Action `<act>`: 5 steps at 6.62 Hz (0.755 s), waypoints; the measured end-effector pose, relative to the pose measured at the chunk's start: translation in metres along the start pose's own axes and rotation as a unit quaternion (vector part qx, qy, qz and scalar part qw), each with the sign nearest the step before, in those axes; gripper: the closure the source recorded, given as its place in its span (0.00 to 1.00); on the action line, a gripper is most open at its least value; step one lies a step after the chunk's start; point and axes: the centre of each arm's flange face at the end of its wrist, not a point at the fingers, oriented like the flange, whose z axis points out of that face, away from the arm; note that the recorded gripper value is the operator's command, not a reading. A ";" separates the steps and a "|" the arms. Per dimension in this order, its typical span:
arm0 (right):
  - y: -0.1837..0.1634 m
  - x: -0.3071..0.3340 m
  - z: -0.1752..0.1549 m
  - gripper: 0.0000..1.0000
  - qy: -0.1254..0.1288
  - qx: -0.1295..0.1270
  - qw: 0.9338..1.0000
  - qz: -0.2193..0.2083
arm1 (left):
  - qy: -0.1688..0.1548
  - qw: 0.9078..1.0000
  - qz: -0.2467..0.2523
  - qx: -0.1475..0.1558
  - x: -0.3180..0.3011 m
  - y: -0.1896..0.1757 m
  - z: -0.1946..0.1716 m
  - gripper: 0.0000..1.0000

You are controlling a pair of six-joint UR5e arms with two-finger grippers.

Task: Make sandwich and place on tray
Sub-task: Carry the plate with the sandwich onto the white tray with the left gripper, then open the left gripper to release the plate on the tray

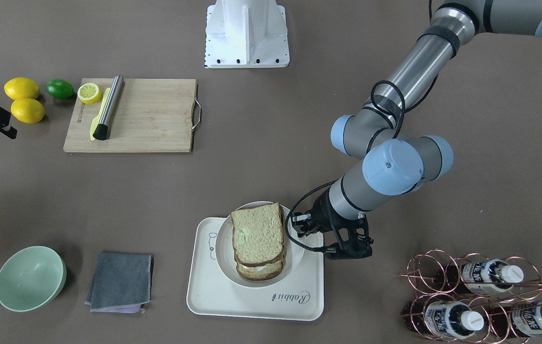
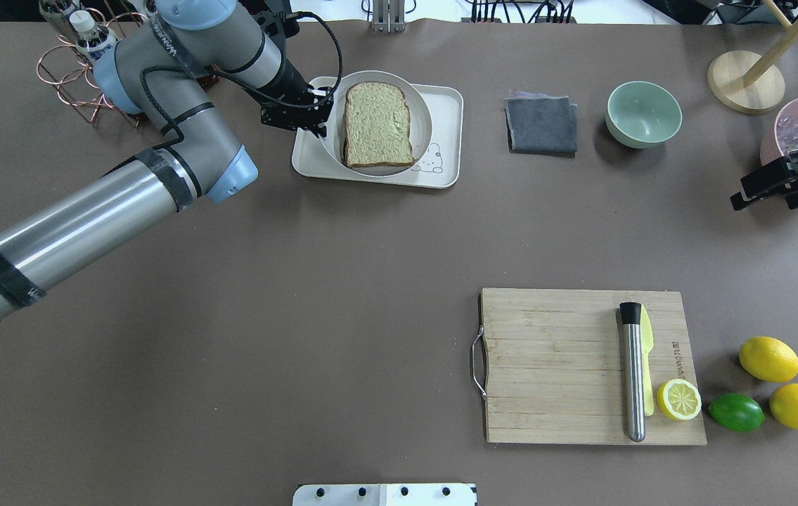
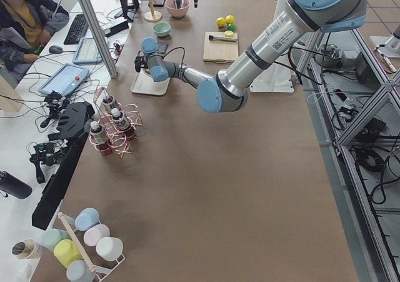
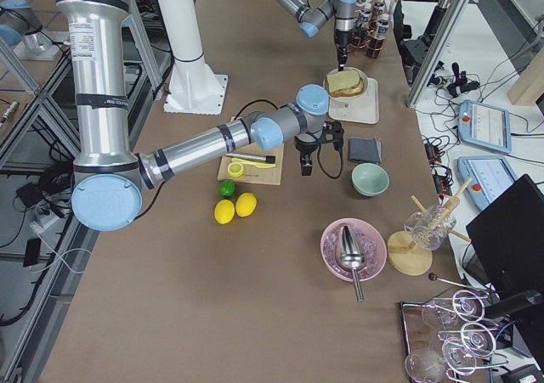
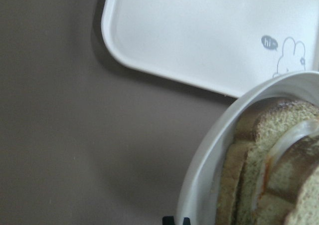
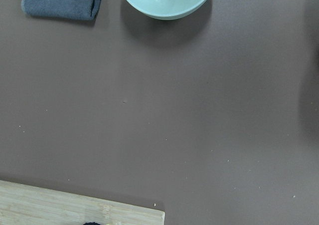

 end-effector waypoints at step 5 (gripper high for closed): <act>-0.001 0.002 0.000 0.00 0.001 0.000 1.000 0.003 | -0.022 1.000 0.003 0.016 -0.007 -0.026 0.027 0.66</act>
